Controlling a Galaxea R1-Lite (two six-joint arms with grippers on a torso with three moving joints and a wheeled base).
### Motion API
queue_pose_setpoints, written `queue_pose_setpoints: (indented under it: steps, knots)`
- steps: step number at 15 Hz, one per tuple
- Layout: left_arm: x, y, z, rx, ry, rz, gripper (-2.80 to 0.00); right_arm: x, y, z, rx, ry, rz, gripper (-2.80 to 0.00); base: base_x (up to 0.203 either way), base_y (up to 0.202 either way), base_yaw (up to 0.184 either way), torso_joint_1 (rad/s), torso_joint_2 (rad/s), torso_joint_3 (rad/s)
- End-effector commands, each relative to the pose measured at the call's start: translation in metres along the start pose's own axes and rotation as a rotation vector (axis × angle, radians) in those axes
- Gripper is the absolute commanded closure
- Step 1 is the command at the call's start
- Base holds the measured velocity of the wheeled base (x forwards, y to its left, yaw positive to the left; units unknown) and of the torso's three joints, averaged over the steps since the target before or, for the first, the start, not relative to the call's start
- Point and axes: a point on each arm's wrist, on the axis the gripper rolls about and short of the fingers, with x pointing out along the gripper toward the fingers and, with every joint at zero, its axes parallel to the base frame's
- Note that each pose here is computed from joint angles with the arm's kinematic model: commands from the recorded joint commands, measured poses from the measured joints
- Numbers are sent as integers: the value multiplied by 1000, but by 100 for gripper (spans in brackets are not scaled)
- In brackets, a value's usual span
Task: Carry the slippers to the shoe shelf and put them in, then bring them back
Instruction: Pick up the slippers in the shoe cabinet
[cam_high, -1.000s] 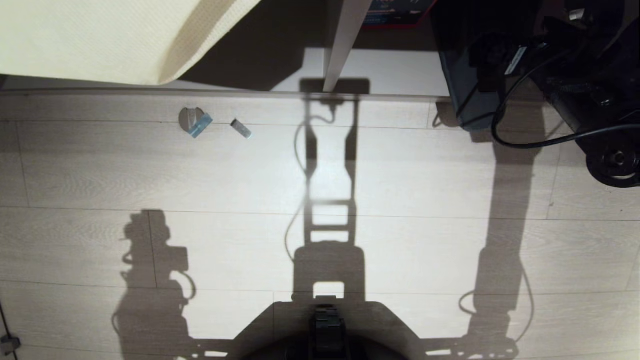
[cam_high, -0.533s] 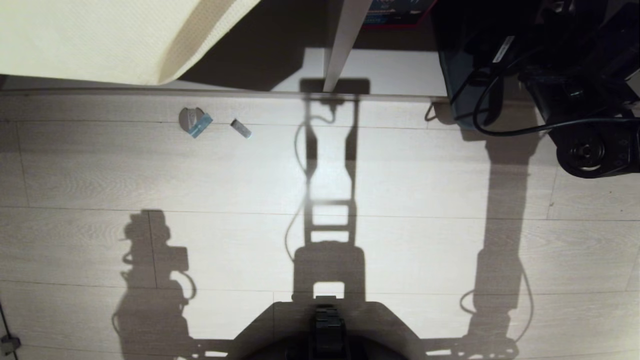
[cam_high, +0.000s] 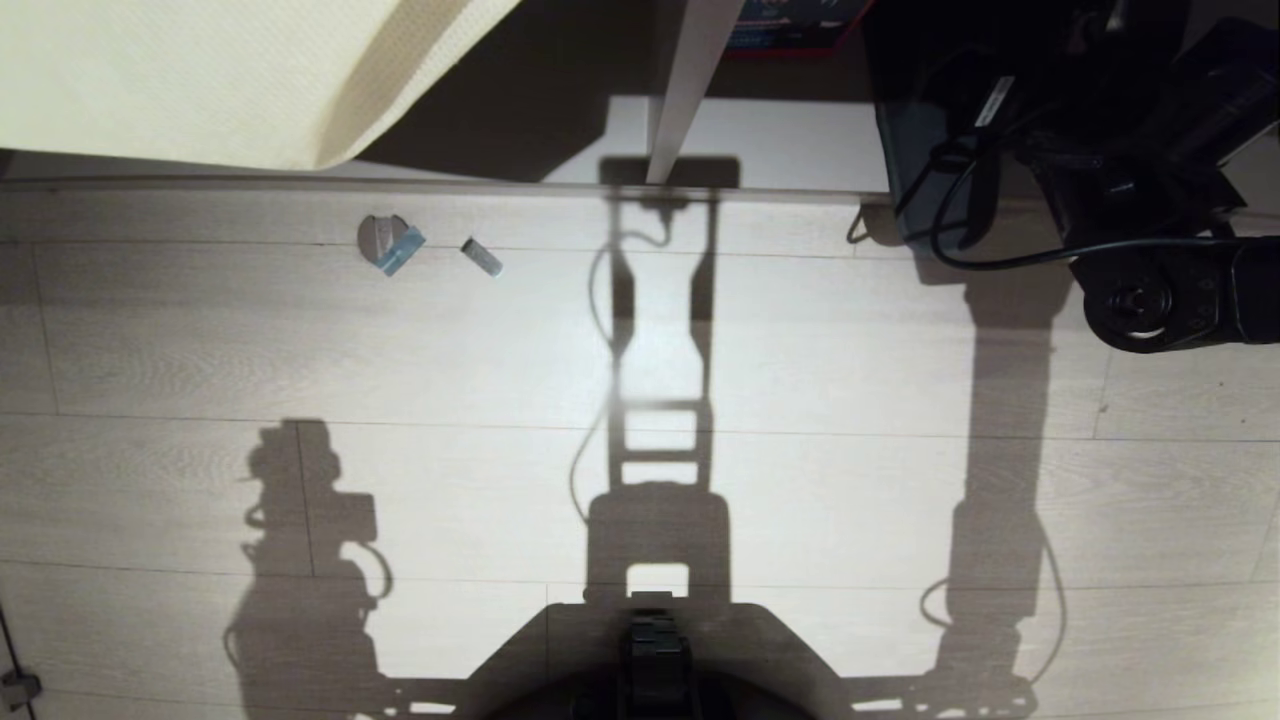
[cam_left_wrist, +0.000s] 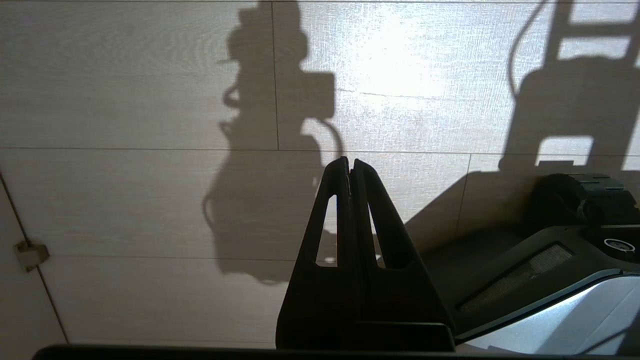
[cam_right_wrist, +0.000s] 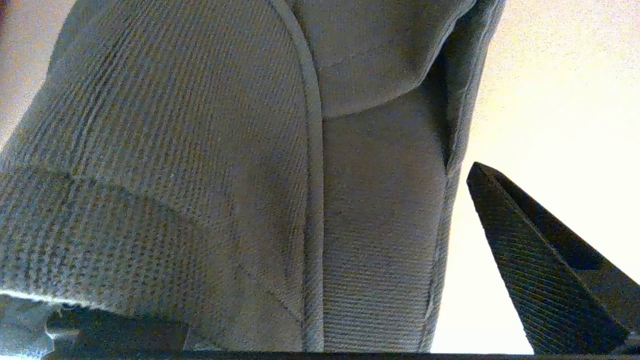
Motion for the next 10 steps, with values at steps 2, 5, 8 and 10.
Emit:
queue_pose_setpoints:
  steps: [2,5,8,10]
  knots:
    - [0,0,0,-1,-1,3,0,0,2,-7,0,2,-4,-280,0,0,0,0,0,0]
    - [0,0,0,0,-1,0,0,2,2,-11,-3,9,-3,-280,0,0,0,0,0,0]
    - [0,0,0,0,-1,0,0,4,3,-13,4,-16,-18,-280,0,0,0,0,0,0]
    - [0,0,0,0,-1,0,0,-4,3,-20,-10,48,3,-280,0,0,0,0,0,0]
